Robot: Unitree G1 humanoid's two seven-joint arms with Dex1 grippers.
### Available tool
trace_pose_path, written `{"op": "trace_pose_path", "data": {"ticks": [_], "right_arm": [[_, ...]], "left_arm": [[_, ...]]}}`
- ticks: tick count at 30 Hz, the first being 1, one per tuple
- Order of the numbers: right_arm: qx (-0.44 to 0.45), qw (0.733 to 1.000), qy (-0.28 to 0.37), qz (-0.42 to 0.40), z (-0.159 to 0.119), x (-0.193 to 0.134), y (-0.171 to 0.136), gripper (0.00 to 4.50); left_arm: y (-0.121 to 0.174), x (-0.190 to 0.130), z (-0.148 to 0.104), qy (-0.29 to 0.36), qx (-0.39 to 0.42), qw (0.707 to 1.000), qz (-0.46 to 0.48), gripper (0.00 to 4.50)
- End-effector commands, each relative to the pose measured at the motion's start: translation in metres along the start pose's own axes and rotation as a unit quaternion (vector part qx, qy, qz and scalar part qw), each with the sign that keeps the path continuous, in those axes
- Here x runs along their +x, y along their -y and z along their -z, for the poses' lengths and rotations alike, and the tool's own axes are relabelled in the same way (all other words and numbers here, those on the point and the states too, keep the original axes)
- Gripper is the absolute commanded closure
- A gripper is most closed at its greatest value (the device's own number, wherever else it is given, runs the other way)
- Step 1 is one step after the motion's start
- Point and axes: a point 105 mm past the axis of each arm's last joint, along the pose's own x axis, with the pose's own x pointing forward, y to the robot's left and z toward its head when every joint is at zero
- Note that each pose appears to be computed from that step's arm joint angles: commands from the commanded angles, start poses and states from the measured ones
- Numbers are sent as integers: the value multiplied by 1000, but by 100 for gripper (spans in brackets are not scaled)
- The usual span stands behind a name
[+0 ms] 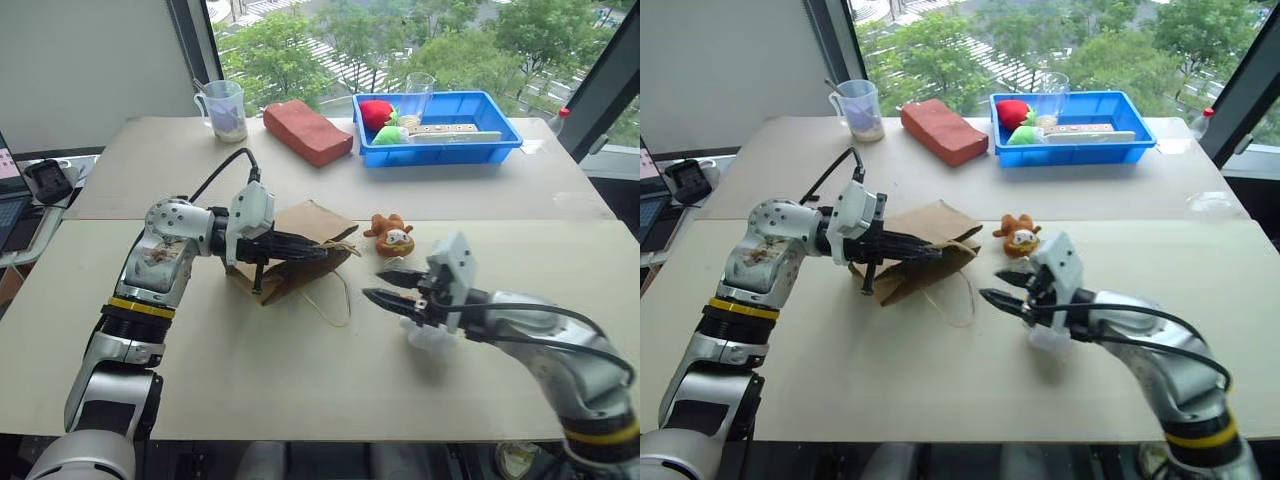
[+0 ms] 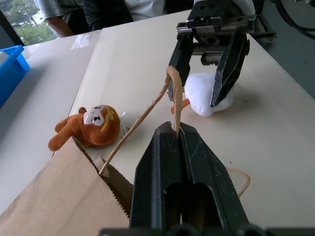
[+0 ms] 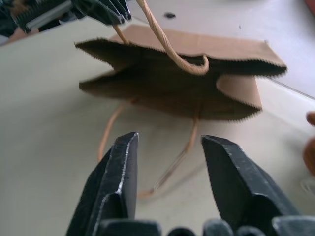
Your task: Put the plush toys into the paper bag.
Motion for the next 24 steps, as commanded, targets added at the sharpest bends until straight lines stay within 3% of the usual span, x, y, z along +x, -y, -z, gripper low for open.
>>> {"op": "trace_pose_path", "data": {"ticks": [1, 4, 15, 18, 24], "right_arm": [[-3, 999, 38, 1, -12, 25, 1, 360], [21, 998, 55, 3, -13, 50, 2, 445], [52, 997, 24, 52, 37, 122, 20, 445], [46, 996, -12, 75, 56, 129, 27, 445], [49, 995, -32, 84, 63, 131, 27, 445]], "left_arm": [[-8, -4, -15, 17, 24, 999, -19, 450], [-11, -2, -20, 28, 27, 999, -28, 450], [-18, -4, -25, 30, 48, 997, -52, 450], [-25, -11, -26, 23, 56, 995, -84, 450], [-47, -34, -32, 13, 72, 980, -187, 450]]}}
